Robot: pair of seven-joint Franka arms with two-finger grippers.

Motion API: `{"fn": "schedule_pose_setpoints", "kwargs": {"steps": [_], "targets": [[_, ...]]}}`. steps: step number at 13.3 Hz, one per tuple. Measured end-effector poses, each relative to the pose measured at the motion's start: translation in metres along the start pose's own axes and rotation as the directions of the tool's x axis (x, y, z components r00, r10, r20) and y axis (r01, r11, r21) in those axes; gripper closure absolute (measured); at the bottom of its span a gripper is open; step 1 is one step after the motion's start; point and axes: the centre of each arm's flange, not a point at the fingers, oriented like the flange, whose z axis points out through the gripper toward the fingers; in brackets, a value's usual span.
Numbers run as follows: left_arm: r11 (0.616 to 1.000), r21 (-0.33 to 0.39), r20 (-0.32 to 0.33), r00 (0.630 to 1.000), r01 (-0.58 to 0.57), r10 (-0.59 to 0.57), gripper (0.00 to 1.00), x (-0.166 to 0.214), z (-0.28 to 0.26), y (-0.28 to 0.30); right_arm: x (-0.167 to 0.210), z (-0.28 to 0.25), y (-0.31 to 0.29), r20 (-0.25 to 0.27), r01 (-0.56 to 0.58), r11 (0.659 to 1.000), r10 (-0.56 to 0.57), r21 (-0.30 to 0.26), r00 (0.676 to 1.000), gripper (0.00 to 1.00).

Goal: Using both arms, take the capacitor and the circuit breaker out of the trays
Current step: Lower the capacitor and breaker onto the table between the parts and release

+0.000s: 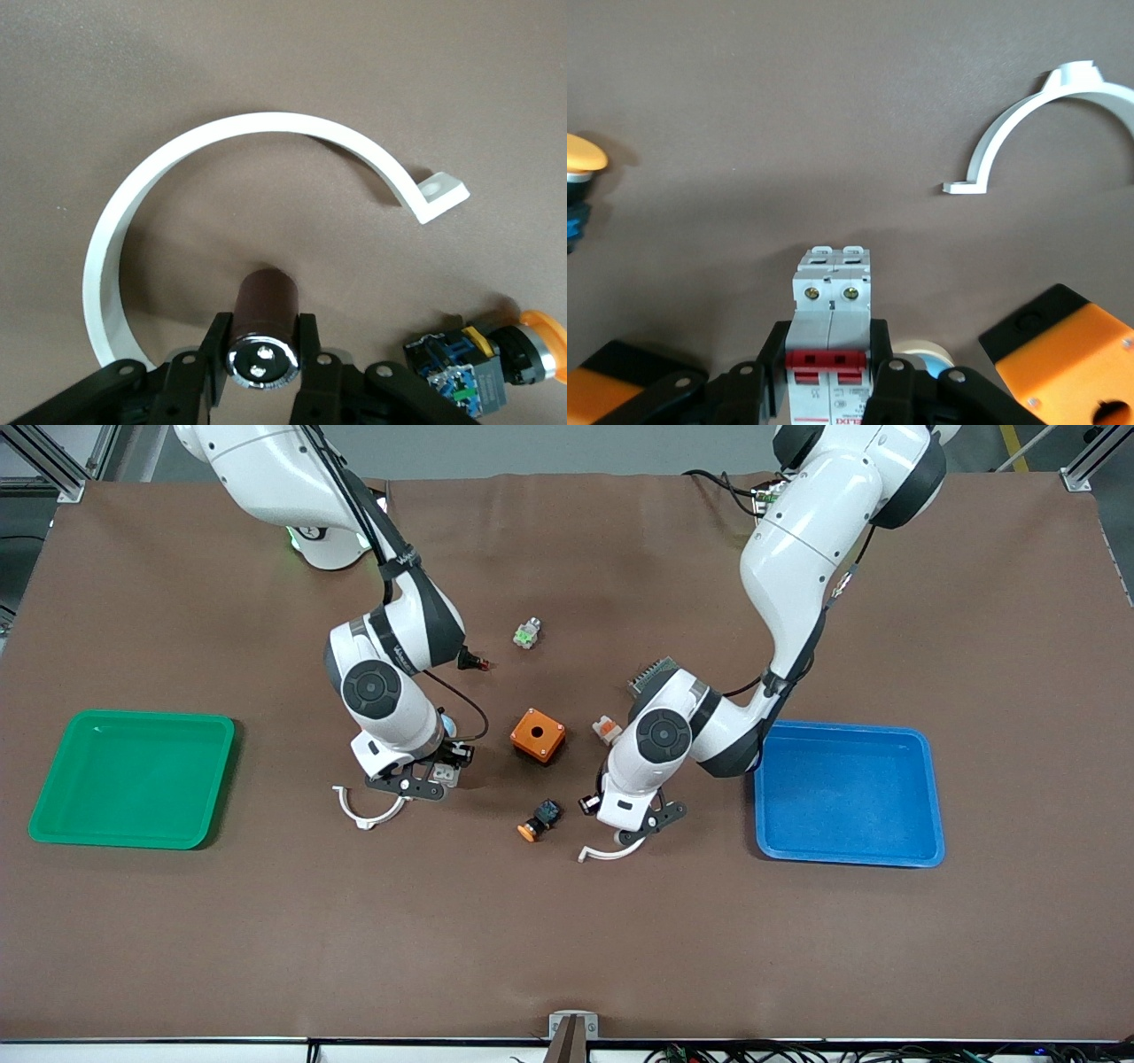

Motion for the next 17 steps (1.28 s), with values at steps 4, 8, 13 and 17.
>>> {"fn": "schedule_pose_setpoints", "kwargs": {"steps": [4, 8, 13, 17], "targets": [[1.0, 0.0, 0.0, 1.0, 0.0, 0.0, 0.65, 0.0, 0.0, 0.0, 0.004, 0.013, -0.004, 0.025, -0.035, 0.999, 0.034, 0.024, 0.999, 0.6], [1.0, 0.017, 0.0, 1.0, 0.004, -0.004, 0.28, 0.003, 0.012, -0.005, 0.005, 0.023, -0.012, 0.042, -0.044, 0.998, 0.043, 0.033, 0.998, 0.6], [0.989, 0.116, -0.104, 0.989, -0.089, 0.101, 0.0, 0.016, -0.051, 0.003, 0.006, 0.025, -0.015, 0.043, -0.044, 0.998, 0.043, 0.034, 0.998, 0.45], [0.966, 0.186, -0.127, 0.97, -0.181, 0.207, 0.0, 0.064, -0.175, -0.025, 0.006, -0.002, -0.013, 0.088, -0.041, 0.999, 0.04, 0.01, 0.995, 0.03]]}}
